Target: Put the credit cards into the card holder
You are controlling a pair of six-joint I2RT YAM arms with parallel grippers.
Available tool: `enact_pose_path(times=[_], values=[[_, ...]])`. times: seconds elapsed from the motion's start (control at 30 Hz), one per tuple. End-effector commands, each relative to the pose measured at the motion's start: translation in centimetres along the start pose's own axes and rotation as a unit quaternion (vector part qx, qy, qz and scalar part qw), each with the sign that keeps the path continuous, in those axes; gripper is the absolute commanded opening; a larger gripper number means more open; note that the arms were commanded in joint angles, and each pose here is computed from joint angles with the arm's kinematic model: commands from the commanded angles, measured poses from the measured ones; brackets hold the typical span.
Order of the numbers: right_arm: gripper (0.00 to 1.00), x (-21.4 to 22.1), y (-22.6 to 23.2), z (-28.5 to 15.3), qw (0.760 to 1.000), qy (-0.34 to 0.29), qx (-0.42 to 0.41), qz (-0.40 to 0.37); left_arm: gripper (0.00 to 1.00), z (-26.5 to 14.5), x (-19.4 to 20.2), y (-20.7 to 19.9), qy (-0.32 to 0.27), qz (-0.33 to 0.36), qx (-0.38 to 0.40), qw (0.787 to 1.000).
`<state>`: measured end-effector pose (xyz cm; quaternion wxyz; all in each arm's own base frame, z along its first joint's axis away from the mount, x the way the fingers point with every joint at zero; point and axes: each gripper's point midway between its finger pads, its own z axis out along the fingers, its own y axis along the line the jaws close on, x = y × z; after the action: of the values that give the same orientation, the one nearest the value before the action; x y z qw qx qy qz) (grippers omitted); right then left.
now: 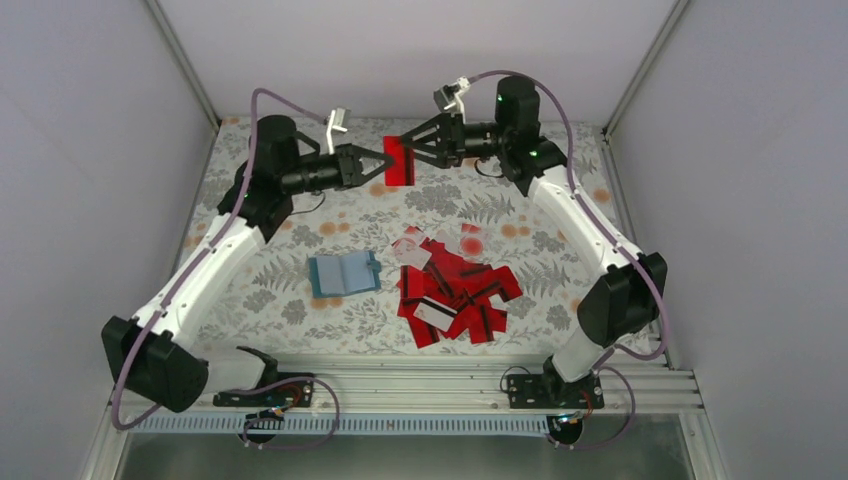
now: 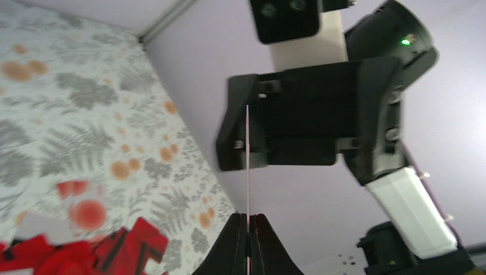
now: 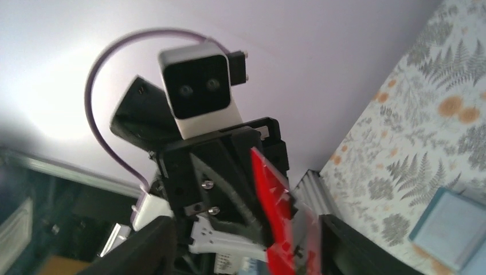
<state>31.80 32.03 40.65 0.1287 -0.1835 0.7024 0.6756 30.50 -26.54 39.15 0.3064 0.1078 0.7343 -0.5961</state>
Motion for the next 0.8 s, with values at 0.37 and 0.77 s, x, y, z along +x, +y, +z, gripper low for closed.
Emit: enact_pose_path(times=[0.37,0.77], values=[[0.86,1.5,-10.6,1.0,0.991,0.013,0.133,0.032,0.02,-12.6,4.7,11.1,-0.083,-0.070,-0.215,0.971],[0.99,5.6,-18.0,5.6,0.975,0.081,0.200,0.054,0.03,-15.8,10.9,18.7,-0.069,-0.125,-0.283,0.948]])
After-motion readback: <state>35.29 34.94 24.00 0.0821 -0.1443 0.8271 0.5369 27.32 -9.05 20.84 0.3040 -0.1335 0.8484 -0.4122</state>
